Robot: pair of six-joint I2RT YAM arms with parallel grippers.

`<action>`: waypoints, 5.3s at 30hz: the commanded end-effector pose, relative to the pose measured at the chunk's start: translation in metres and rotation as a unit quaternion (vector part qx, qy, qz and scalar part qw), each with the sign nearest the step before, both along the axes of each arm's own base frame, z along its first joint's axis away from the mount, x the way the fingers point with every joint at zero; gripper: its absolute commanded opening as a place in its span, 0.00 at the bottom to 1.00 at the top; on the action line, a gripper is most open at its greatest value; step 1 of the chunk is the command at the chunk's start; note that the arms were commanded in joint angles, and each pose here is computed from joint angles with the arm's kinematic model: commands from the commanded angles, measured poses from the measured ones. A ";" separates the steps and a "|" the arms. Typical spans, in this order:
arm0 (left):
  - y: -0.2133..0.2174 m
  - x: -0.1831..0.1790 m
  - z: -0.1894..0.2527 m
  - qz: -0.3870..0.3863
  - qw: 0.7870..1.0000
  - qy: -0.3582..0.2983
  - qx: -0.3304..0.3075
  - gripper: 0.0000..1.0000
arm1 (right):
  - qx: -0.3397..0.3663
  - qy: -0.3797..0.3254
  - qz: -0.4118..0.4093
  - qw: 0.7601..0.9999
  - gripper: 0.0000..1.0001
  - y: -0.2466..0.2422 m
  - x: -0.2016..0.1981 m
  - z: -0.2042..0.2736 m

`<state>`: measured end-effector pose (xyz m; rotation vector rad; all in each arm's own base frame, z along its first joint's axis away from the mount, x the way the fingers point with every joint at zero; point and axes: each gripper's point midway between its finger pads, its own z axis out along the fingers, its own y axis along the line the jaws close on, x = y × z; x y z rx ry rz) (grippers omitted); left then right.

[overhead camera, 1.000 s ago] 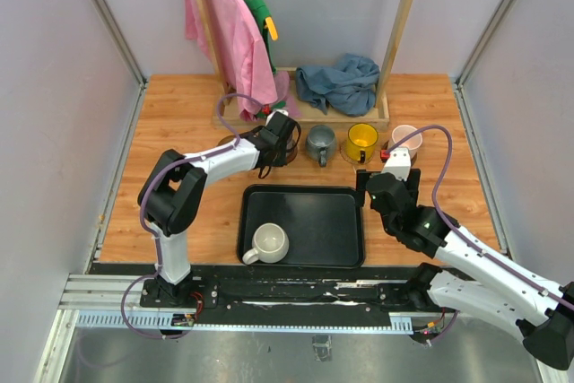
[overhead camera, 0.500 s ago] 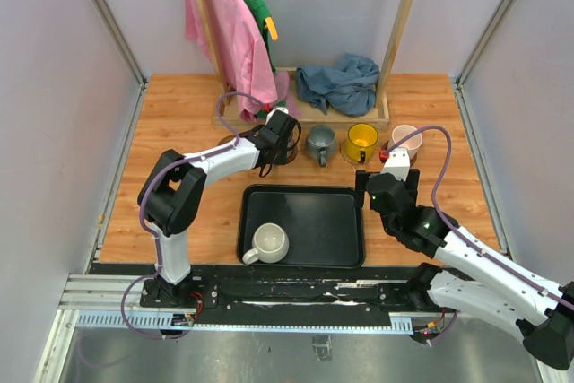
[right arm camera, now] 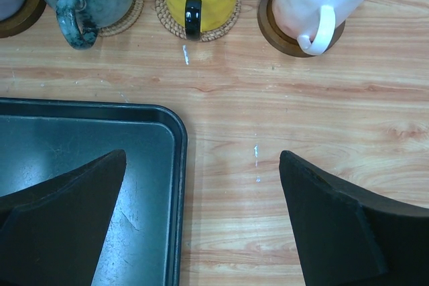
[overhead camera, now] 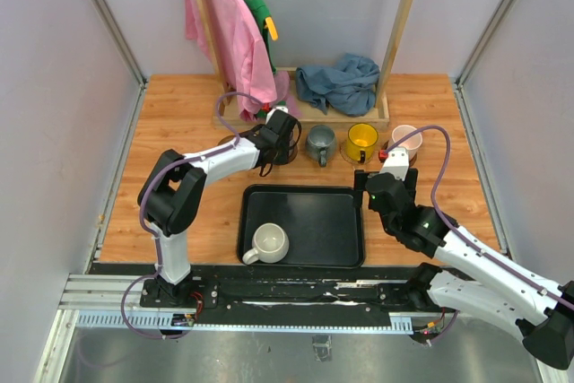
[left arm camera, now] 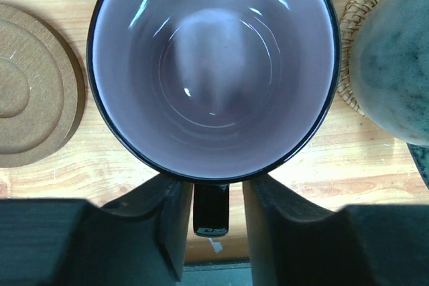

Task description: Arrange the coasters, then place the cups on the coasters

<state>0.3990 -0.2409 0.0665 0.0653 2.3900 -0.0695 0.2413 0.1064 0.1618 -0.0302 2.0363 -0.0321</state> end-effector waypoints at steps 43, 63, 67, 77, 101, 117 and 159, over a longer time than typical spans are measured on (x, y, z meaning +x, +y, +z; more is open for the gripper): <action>0.051 -0.221 0.097 -0.144 0.977 -0.006 -0.157 0.78 | 0.030 0.040 0.009 0.999 0.98 0.018 0.011 -0.020; 0.055 -0.301 0.047 -0.168 0.970 0.143 -0.100 0.81 | 0.039 0.073 0.012 0.996 0.98 0.020 0.019 -0.029; 0.056 -0.304 0.044 -0.162 0.970 0.144 -0.113 0.81 | 0.040 0.080 0.015 0.996 0.98 0.023 0.020 -0.033; 0.055 -0.301 0.033 -0.165 0.970 0.134 -0.115 0.81 | 0.048 0.087 0.024 0.995 0.98 0.029 0.022 -0.034; 0.013 -0.313 0.038 -0.219 0.947 0.154 -0.179 0.56 | 0.056 0.086 0.013 0.995 0.98 0.020 0.013 -0.040; 0.031 -0.315 0.011 -0.175 0.962 0.184 -0.096 0.71 | 0.057 0.088 0.010 0.994 0.98 0.017 0.009 -0.044; 0.024 -0.276 -0.030 -0.181 0.976 0.117 -0.027 0.56 | 0.060 0.097 0.004 0.993 0.98 0.014 0.005 -0.053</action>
